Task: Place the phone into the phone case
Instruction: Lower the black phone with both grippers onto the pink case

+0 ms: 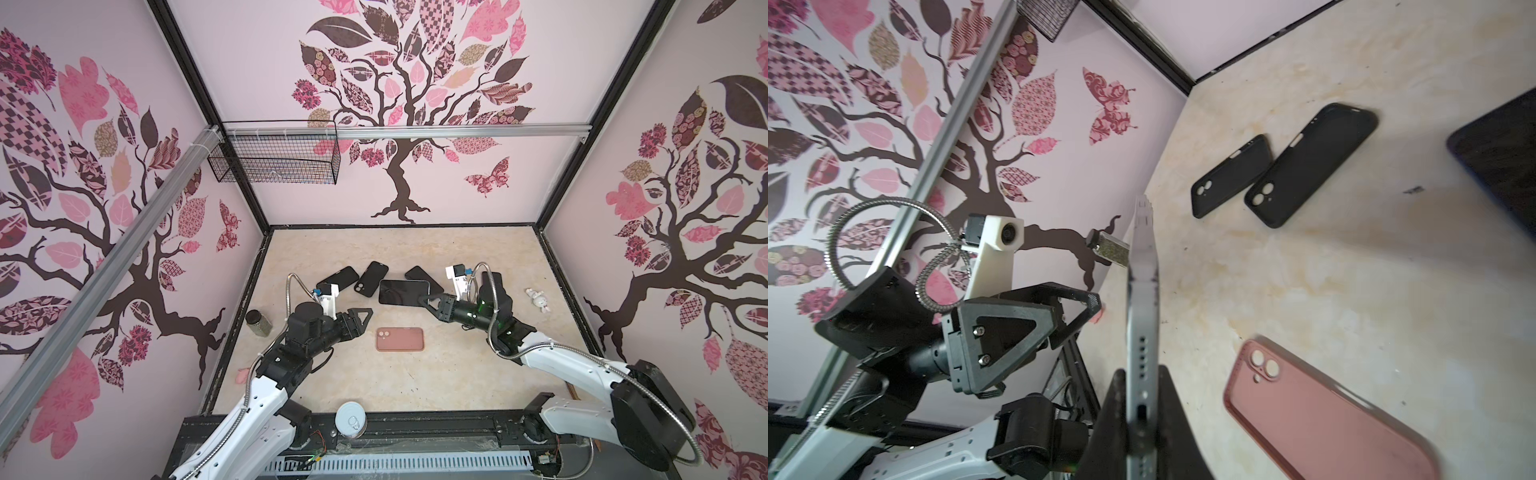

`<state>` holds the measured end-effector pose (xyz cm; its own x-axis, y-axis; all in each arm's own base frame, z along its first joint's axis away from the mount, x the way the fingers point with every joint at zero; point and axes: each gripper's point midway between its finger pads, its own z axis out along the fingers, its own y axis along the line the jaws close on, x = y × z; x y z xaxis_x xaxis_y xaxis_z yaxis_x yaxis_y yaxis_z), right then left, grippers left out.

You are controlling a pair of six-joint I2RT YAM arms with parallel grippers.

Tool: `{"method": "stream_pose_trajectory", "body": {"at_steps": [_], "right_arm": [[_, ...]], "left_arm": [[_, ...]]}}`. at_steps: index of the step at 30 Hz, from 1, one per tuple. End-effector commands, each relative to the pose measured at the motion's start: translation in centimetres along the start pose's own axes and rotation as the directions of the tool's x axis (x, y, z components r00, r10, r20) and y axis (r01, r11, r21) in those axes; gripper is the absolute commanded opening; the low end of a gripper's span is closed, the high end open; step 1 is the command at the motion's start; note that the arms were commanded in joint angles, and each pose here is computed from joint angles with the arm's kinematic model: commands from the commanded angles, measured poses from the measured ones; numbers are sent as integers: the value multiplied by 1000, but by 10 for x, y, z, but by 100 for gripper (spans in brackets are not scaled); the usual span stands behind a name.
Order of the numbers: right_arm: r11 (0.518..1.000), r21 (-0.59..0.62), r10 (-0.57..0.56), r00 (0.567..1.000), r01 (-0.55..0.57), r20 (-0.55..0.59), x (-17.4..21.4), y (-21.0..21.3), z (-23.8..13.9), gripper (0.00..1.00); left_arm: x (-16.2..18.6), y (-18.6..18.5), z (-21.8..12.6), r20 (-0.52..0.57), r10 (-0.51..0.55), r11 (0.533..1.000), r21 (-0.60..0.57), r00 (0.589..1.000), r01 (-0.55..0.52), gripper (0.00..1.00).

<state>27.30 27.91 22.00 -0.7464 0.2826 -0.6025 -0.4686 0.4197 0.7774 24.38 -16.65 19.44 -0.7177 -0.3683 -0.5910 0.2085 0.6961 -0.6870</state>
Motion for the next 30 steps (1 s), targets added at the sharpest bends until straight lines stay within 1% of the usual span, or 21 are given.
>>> {"method": "stream_pose_trajectory", "body": {"at_steps": [1, 7, 15, 18, 20, 21, 24, 30], "right_arm": [[991, 107, -72, 997, 76, -36, 0, -11, -8, 8], [980, 187, -40, 990, 66, -138, 21, -33, -6, 9], [978, 210, 39, 976, 7, -215, 45, -51, 0, 10], [977, 213, 73, 970, -22, -231, 52, -56, 3, 10], [979, 202, 85, 968, -37, -234, 54, -56, 4, 10], [979, 198, 92, 968, -45, -233, 54, -56, 5, 10], [980, 186, 118, 963, -74, -242, 58, -55, 7, 11], [975, 151, 203, 937, -165, -283, 70, -54, 15, 12]], "left_arm": [[-5, 6, 1, 12, 18, 999, -44, 1000, -17, 70], [5, 23, 6, -28, 47, 993, -111, 998, -50, 70], [15, 43, 17, -69, 53, 983, -169, 996, -64, 70], [20, 48, 24, -83, 57, 983, -169, 995, -70, 69], [23, 53, 28, -99, 67, 980, -180, 993, -84, 74], [26, 56, 30, -109, 65, 978, -190, 992, -85, 75], [32, 57, 36, -139, 61, 981, -176, 988, -85, 75], [46, 62, 47, -170, 39, 987, -145, 985, -64, 76]]}}
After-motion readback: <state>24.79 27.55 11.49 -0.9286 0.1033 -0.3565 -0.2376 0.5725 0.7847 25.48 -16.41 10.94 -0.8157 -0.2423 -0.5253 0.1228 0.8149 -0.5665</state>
